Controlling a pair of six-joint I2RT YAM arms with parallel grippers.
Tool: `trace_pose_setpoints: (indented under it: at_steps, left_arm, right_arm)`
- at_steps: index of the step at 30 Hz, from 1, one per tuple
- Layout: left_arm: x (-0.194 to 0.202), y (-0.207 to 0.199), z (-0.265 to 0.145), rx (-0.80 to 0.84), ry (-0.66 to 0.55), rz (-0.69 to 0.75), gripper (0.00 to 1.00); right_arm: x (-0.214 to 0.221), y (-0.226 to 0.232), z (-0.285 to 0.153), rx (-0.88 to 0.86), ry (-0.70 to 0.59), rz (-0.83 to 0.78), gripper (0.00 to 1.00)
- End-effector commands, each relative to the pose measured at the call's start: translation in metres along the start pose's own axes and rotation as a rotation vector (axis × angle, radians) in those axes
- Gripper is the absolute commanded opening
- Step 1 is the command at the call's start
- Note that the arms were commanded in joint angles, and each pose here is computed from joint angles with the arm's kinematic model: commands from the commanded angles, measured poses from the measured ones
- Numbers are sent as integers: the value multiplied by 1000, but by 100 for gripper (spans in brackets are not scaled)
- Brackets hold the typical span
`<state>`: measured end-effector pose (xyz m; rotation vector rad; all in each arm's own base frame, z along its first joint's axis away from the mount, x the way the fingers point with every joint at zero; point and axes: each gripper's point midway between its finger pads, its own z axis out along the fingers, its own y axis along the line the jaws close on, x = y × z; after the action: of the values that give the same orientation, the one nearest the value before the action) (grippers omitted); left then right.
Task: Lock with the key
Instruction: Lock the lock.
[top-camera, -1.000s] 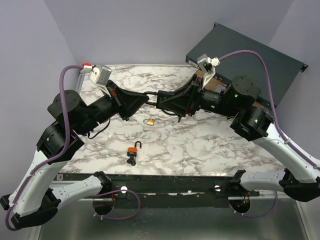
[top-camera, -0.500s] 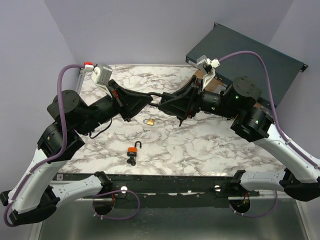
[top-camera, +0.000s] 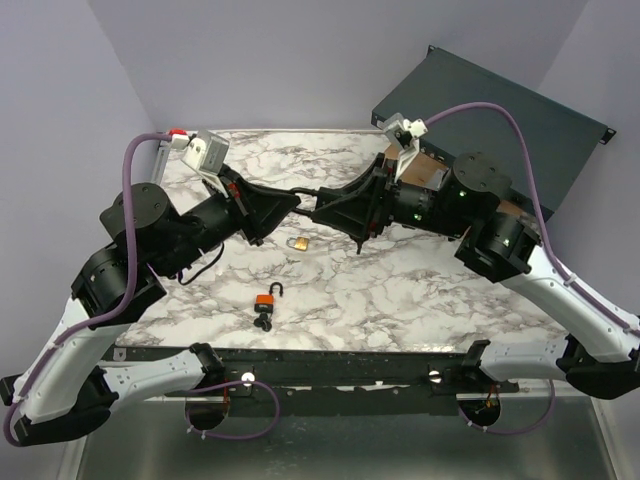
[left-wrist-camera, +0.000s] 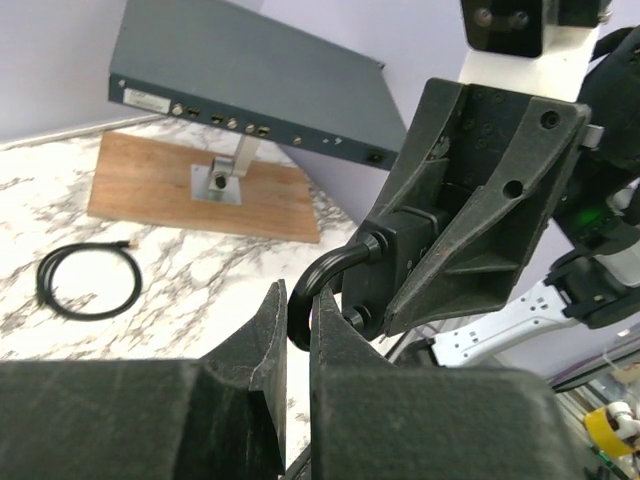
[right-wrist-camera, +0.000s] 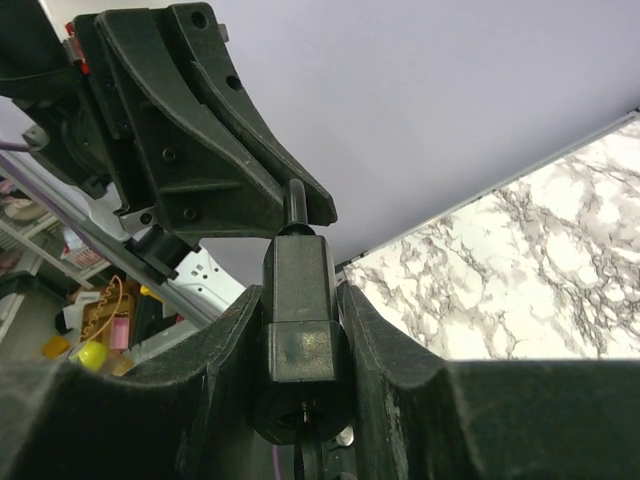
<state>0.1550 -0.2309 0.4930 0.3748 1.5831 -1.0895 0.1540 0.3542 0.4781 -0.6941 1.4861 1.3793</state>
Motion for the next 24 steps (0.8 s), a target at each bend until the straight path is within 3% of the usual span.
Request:
trace_pose_setpoints:
  at_steps: [1,3,15,21,24]
  left_arm:
    - [44,-13,20,62,183,-27,2]
    - [48,-7,22,35,193,-14,8]
    - [47,7,25,-26,192,51,18]
    - [44,3,26,-3,178,66,18]
    - [42,3,26,-2,167,68,6]
  right_arm:
    - [28,-27,26,64,60,-36,1]
    - [29,-26,27,61,69,-46,1]
    - [27,-18,23,30,78,-63,1]
    - [27,-15,21,14,79,-61,1]
    - [27,-14,20,10,79,-60,1]
